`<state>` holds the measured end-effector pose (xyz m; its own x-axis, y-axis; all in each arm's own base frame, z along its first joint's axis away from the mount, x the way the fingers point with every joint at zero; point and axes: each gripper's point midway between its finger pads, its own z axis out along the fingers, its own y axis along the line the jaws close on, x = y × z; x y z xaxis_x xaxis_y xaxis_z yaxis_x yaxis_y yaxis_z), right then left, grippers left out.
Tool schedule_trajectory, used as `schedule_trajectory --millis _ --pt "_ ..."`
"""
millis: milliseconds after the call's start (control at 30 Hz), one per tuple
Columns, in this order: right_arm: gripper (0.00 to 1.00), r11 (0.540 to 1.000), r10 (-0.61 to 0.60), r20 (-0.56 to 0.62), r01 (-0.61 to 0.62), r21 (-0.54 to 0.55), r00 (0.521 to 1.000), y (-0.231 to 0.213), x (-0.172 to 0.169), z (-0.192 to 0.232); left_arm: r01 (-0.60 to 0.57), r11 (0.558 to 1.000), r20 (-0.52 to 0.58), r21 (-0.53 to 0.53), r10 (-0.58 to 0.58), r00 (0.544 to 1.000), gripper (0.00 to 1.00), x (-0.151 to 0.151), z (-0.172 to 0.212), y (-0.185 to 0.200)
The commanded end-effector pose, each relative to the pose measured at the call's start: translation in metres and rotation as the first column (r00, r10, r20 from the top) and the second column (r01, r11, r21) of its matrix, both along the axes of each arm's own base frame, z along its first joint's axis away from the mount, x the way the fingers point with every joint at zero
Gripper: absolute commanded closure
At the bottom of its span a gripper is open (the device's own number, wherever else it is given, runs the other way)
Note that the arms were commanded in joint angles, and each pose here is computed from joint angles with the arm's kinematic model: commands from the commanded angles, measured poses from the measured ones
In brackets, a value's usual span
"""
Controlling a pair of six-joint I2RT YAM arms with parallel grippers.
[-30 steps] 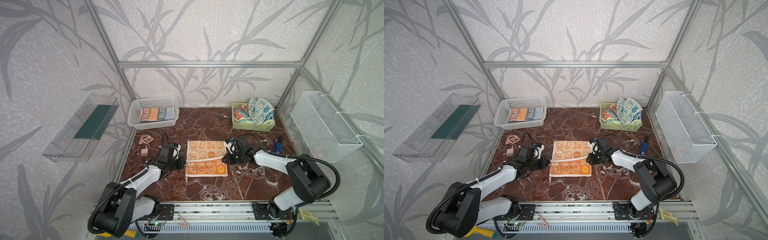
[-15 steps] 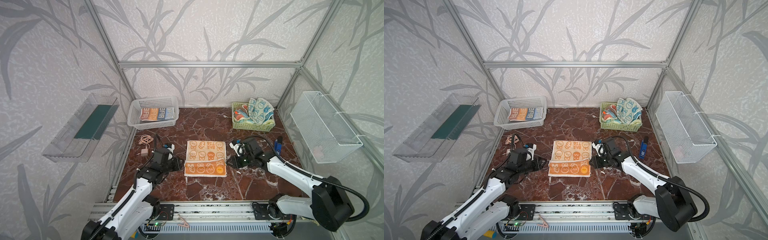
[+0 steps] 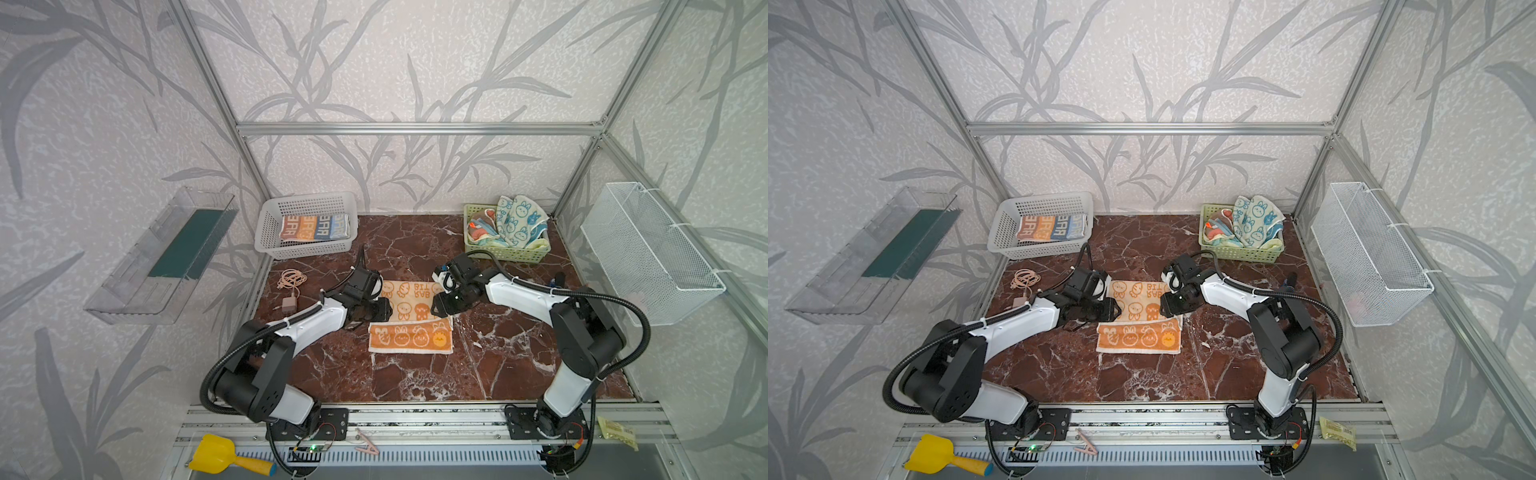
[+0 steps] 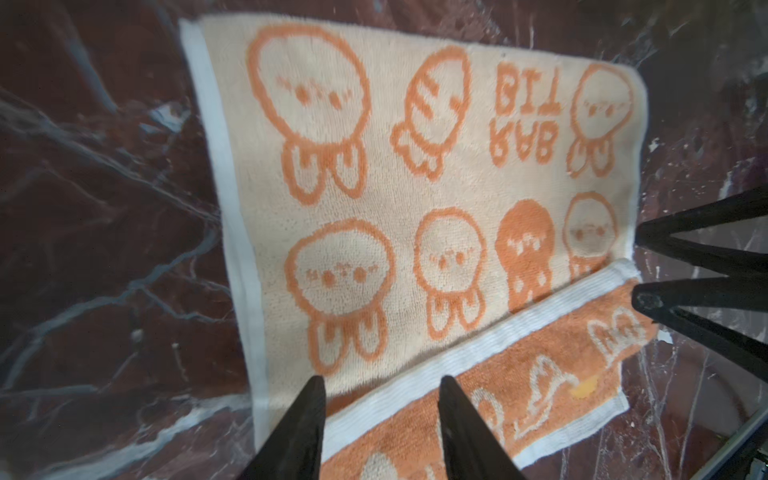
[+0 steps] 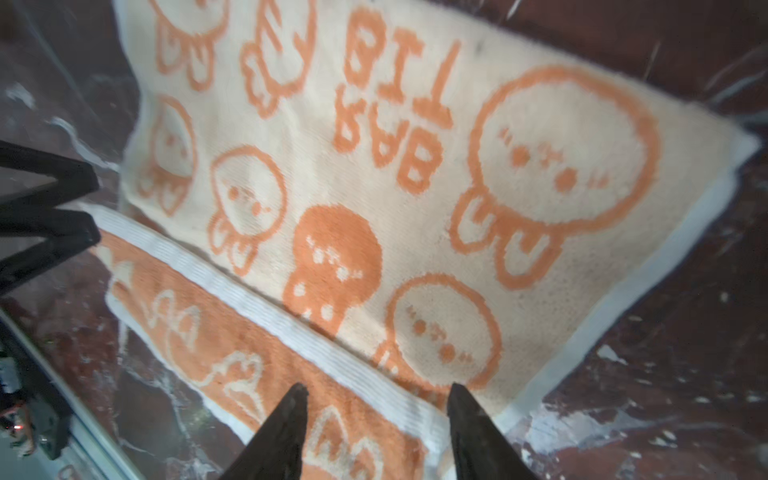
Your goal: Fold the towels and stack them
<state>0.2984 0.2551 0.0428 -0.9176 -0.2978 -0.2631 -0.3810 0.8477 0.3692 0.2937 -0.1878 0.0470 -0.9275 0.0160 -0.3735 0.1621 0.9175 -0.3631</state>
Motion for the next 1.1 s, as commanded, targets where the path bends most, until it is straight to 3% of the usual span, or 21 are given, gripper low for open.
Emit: schedule_trajectory --millis 0,200,500,633,833,1067 --pt "0.42 0.997 0.023 -0.048 -0.027 -0.071 0.999 -0.006 -0.011 -0.008 0.041 0.998 0.007 0.054 -0.041 0.999 0.50 0.007 -0.005 -0.004" --pt "0.44 0.992 0.096 -0.072 -0.101 -0.081 0.993 0.003 -0.034 -0.012 0.052 0.996 -0.064 0.070 -0.047 0.997 0.50 -0.017 -0.027 -0.001" --pt "0.48 0.986 0.160 -0.064 -0.163 -0.031 0.985 0.011 -0.073 0.011 0.099 0.987 -0.085 0.129 -0.089 0.992 0.50 -0.069 -0.021 0.004" --pt "0.48 0.986 0.165 -0.089 -0.167 -0.018 0.982 0.008 -0.100 0.012 0.089 0.986 -0.088 0.144 -0.077 0.993 0.50 -0.093 -0.016 0.012" --pt "0.48 0.987 0.157 -0.153 -0.158 0.006 0.976 -0.006 -0.152 -0.002 0.078 0.995 -0.122 0.064 -0.070 0.990 0.51 -0.143 -0.025 0.010" --pt "0.48 0.995 0.100 -0.089 -0.100 0.000 0.991 -0.028 -0.159 0.013 0.039 0.996 -0.064 0.079 -0.034 0.997 0.52 -0.167 -0.006 0.028"
